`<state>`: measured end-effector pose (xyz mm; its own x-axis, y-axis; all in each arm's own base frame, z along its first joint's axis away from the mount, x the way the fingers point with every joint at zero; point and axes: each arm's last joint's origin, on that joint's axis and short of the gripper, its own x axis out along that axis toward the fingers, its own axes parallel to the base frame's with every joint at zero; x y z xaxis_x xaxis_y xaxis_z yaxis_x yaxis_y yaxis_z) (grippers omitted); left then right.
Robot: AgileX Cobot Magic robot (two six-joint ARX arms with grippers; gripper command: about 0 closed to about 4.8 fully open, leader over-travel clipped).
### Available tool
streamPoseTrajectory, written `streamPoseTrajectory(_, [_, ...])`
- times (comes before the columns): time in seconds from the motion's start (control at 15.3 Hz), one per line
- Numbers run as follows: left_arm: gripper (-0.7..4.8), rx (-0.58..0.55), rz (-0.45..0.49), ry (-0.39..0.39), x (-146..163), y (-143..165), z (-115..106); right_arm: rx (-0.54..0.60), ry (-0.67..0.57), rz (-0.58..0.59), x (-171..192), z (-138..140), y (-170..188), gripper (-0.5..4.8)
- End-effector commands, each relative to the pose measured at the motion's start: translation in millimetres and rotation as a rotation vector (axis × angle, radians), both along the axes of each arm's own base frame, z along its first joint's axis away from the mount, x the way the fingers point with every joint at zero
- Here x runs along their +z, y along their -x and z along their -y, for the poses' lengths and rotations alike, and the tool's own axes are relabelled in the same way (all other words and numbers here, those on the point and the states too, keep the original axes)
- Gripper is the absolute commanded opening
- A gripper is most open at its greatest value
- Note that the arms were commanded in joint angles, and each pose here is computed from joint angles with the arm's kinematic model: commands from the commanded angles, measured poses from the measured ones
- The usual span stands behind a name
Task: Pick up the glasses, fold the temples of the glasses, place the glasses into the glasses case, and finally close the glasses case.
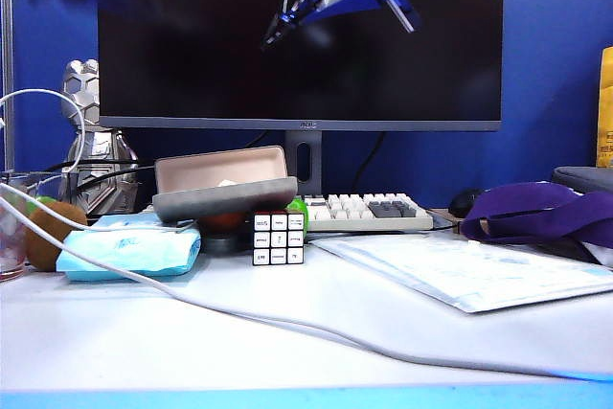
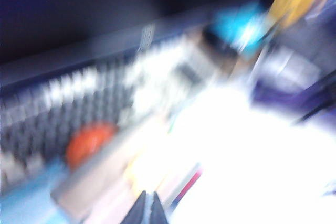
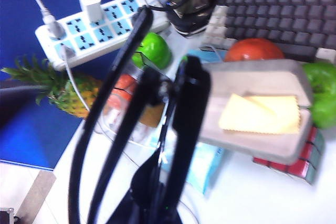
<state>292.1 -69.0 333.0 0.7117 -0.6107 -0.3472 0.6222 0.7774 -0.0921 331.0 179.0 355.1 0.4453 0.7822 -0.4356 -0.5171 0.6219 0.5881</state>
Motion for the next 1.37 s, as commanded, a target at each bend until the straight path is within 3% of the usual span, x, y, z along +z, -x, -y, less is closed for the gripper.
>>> streamPoseTrajectory(0.07, [0.22,-0.045,-0.032,-0.109,-34,-26,5,0.016,-0.015,0.007,5,5,1,-0.05])
streamPoseTrajectory(0.2, [1.66,-0.064,-0.051,-0.183,-65,-47,8,0.011,-0.020,0.004,6,11,-1,-0.05])
streamPoseTrajectory(0.26, [1.86,-0.078,-0.056,-0.208,-78,-55,10,0.016,-0.032,0.000,6,16,-3,-0.05])
streamPoseTrajectory(0.52, [1.85,0.006,-0.038,-0.274,-101,-73,10,0.007,-0.033,-0.007,6,21,-5,-0.05])
streamPoseTrajectory(0.79, [1.83,0.022,0.005,-0.267,-120,-89,13,0.006,-0.033,-0.006,6,21,-5,-0.05])
streamPoseTrajectory(0.85, [1.80,0.023,0.005,-0.267,-122,-90,13,0.006,-0.033,-0.006,6,21,-5,-0.05])
streamPoseTrajectory(0.92, [1.40,0.024,0.008,-0.266,-122,-91,13,0.006,-0.033,-0.006,6,21,-5,-0.05])
streamPoseTrajectory(0.98, [0.19,0.024,0.013,-0.265,-122,-91,13,0.007,-0.033,-0.006,6,21,-5,-0.05])
streamPoseTrajectory(1.05, [-0.06,0.025,0.014,-0.262,-121,-91,13,0.006,-0.033,-0.005,6,21,-5,-0.05])
streamPoseTrajectory(1.37, [-0.06,-0.019,0.015,-0.236,-121,-90,15,0.008,-0.034,-0.007,6,21,-5,-0.05])
